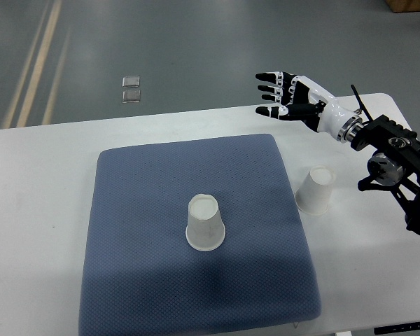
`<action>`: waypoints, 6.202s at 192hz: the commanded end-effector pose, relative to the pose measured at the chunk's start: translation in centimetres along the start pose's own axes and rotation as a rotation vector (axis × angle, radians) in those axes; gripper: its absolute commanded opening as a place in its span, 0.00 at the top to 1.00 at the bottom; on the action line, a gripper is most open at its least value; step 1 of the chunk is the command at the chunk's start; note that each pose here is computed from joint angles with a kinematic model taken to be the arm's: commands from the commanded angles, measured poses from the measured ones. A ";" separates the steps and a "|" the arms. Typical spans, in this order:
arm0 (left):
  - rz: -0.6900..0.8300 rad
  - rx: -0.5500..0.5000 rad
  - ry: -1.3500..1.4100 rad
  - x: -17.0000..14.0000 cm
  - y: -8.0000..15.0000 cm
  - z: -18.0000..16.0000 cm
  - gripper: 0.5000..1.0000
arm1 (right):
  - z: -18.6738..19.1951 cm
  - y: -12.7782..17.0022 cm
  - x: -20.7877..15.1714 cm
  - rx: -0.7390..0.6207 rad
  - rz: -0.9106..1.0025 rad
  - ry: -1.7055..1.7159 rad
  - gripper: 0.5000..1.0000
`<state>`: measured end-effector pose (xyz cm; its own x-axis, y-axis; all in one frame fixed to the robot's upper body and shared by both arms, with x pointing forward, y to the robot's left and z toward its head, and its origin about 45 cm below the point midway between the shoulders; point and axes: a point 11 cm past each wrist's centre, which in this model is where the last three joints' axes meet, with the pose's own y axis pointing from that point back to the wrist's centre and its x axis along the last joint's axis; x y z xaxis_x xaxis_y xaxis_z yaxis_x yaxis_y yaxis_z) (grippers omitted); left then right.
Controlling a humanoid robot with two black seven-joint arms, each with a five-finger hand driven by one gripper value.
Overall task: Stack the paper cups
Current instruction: 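Lower the right hand around the standing white cup and close fingers, then lift the cup with the right hand over the inverted cup on the pad, then lower the held cup onto the inverted cup with the right hand, then open the right hand and withdraw it from the stacked cups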
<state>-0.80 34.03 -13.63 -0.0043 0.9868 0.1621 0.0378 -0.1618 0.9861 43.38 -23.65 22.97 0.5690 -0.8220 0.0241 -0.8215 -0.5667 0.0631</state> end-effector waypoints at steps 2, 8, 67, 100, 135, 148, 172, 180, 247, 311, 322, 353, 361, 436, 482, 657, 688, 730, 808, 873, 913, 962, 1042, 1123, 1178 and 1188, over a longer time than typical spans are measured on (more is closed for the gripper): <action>-0.001 0.000 0.000 0.0 0.0 0.0 0.00 | -0.3 1.2 0.4 -0.053 -0.064 0.164 0.16; -0.001 0.000 0.000 0.0 0.0 0.0 0.00 | -0.3 1.7 0.5 -0.076 -0.079 0.225 0.16; -0.001 0.000 -0.002 0.0 0.0 0.0 0.00 | -1.2 5.9 2.1 -0.193 -0.230 0.648 0.16; 0.001 0.000 0.001 0.0 0.0 0.0 0.00 | -0.7 7.9 1.8 -0.263 -0.321 0.792 0.16; -0.001 0.000 0.000 0.0 0.0 0.0 0.00 | 0.0 8.5 1.6 -0.294 -0.362 0.868 0.16; -0.001 0.000 0.000 0.0 0.0 0.0 0.00 | 0.3 8.7 1.6 -0.302 -0.364 0.879 0.16; 0.001 0.000 0.000 0.0 0.0 0.0 0.00 | 0.4 8.6 1.8 -0.294 -0.338 0.919 0.16; -0.001 0.000 0.000 0.0 0.0 0.0 0.00 | 0.7 8.7 1.8 -0.304 -0.342 0.945 0.16; -0.001 0.000 0.000 0.0 0.0 0.0 0.00 | 3.9 9.7 2.3 -0.356 -0.330 1.118 0.16; -0.001 0.000 0.000 0.0 0.0 0.0 0.00 | 4.6 9.7 2.9 -0.370 -0.323 1.172 0.20; -0.001 0.000 0.000 0.0 0.0 0.0 0.00 | 4.6 9.7 3.0 -0.370 -0.319 1.173 0.23; -0.001 0.000 -0.002 0.0 0.0 0.0 0.00 | 4.6 9.6 2.9 -0.367 -0.319 1.175 0.33; -0.001 0.000 0.000 0.0 0.0 0.0 0.00 | 4.7 9.5 2.8 -0.366 -0.320 1.174 0.36; -0.001 0.000 0.000 0.0 0.0 0.0 0.00 | 4.5 9.5 3.0 -0.366 -0.313 1.174 0.79; 0.001 0.000 0.000 0.0 0.0 0.0 0.00 | 3.6 9.1 3.2 -0.325 -0.286 1.184 0.86; -0.001 0.000 0.000 0.0 0.0 0.0 0.00 | -12.8 2.4 -10.9 0.190 -0.631 1.072 0.86; -0.001 0.000 0.000 0.0 0.0 0.0 0.00 | -12.5 1.3 -12.8 0.209 -0.660 1.161 0.85; 0.001 0.000 0.000 0.0 0.0 0.0 0.00 | -11.6 1.0 -13.9 0.206 -0.690 1.207 0.85; -0.001 0.000 0.000 0.0 0.0 0.0 0.00 | -10.8 1.5 -14.8 0.181 -0.755 1.226 0.82; -0.001 0.000 0.000 0.0 0.0 0.0 0.00 | -10.1 1.8 -15.3 0.177 -0.773 1.211 0.82; -0.001 0.000 -0.002 0.0 0.0 0.0 0.00 | -10.2 1.7 -15.2 0.179 -0.762 1.227 0.83; 0.001 0.000 0.001 0.0 0.0 0.0 0.00 | -10.2 1.7 -15.1 0.179 -0.758 1.230 0.83; -0.001 0.000 0.001 0.0 0.0 0.0 0.00 | -8.7 1.4 -15.4 0.186 -0.730 1.236 0.82; 0.001 0.000 0.000 0.0 0.0 0.0 0.00 | -7.8 1.4 -15.4 0.176 -0.724 1.225 0.27; -0.001 0.000 0.001 0.0 0.0 0.0 0.00 | -7.7 1.4 -14.8 0.161 -0.711 1.223 0.17; -0.001 0.000 0.000 0.0 0.0 0.0 0.00 | -7.8 1.3 -14.4 0.159 -0.698 1.217 0.17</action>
<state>-0.80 34.03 -13.62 -0.0040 0.9867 0.1623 0.0379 -0.1620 0.9861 34.09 -11.76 30.33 0.4604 0.1579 0.8736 -0.2965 -0.9002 0.3190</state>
